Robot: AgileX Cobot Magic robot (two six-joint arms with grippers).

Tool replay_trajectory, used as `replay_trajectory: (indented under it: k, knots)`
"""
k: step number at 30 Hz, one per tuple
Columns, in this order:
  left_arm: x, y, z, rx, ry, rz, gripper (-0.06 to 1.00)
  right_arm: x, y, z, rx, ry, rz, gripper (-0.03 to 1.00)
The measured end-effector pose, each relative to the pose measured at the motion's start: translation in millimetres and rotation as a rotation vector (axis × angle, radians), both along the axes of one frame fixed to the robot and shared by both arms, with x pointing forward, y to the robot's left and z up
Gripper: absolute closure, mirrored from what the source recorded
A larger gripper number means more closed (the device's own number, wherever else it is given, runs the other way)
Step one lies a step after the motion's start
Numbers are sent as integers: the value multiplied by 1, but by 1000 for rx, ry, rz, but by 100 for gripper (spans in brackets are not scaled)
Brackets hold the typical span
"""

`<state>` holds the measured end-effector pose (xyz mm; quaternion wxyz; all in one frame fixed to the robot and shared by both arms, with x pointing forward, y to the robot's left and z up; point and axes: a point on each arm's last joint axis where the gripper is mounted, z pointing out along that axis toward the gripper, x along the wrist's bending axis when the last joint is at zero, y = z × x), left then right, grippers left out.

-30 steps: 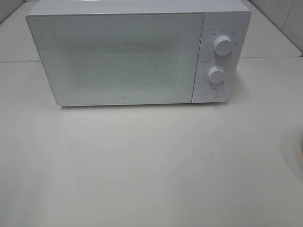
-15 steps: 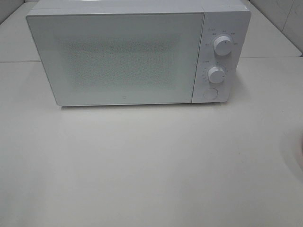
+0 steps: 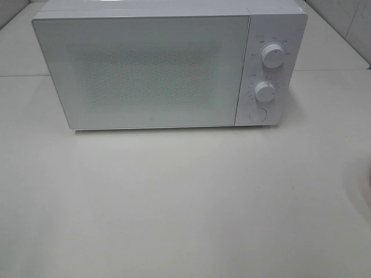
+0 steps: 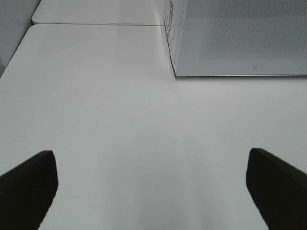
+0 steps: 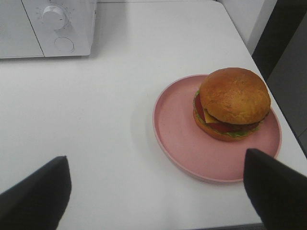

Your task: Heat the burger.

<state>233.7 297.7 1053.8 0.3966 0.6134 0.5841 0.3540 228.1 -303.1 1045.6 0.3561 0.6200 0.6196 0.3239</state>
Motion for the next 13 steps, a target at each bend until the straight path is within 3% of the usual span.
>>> replay_trajectory:
  k: [13]
  knots:
    - [0,0,0,0,0,0,-5,0,0,0,0,0,0,3]
